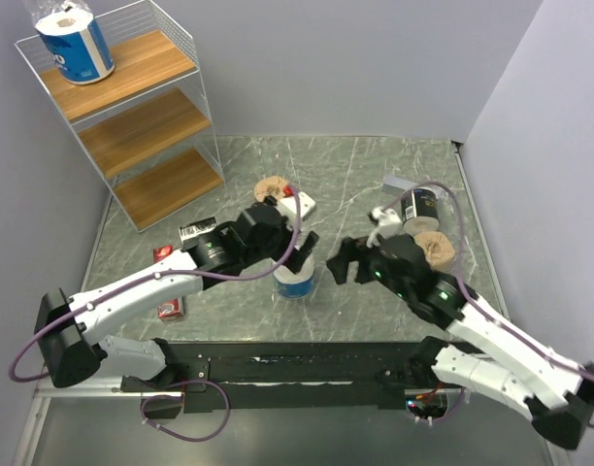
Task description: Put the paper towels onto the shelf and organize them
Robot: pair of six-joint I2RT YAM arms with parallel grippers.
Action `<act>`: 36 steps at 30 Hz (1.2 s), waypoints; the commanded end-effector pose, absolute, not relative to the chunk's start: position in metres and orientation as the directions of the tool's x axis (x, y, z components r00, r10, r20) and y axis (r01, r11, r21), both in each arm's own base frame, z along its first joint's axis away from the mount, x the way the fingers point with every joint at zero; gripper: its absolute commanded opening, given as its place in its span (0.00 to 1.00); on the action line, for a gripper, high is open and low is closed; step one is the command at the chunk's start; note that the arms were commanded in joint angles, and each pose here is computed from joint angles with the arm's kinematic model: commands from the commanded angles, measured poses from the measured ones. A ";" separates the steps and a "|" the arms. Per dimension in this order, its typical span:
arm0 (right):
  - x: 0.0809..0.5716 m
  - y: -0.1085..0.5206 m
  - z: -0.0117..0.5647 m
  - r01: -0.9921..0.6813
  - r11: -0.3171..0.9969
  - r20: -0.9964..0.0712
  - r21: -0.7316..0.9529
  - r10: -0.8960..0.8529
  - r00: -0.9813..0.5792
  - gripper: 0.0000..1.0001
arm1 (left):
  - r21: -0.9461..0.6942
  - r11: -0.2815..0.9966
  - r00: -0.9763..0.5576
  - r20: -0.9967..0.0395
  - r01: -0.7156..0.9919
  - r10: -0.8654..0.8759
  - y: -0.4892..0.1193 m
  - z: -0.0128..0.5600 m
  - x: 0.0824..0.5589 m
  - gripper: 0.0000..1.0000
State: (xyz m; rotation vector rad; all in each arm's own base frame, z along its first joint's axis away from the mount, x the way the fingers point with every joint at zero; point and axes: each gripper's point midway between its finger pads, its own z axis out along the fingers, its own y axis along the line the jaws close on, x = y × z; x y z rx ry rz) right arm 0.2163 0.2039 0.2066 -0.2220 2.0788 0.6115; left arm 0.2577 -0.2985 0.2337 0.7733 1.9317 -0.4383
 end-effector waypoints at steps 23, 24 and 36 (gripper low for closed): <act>0.165 0.103 0.223 -0.254 0.892 -0.881 0.375 0.257 -0.398 0.95 | 0.111 0.727 -0.427 -0.745 0.678 0.512 -0.346 0.165 0.207 0.89; 0.165 0.104 0.221 -0.253 0.893 -0.881 0.373 0.255 -0.399 0.95 | 0.114 0.727 -0.430 -0.741 0.677 0.516 -0.345 0.163 0.208 0.89; 0.168 0.106 0.216 -0.251 0.893 -0.879 0.372 0.252 -0.405 0.95 | 0.081 0.740 -0.492 -0.698 0.667 0.520 -0.338 0.135 0.222 0.82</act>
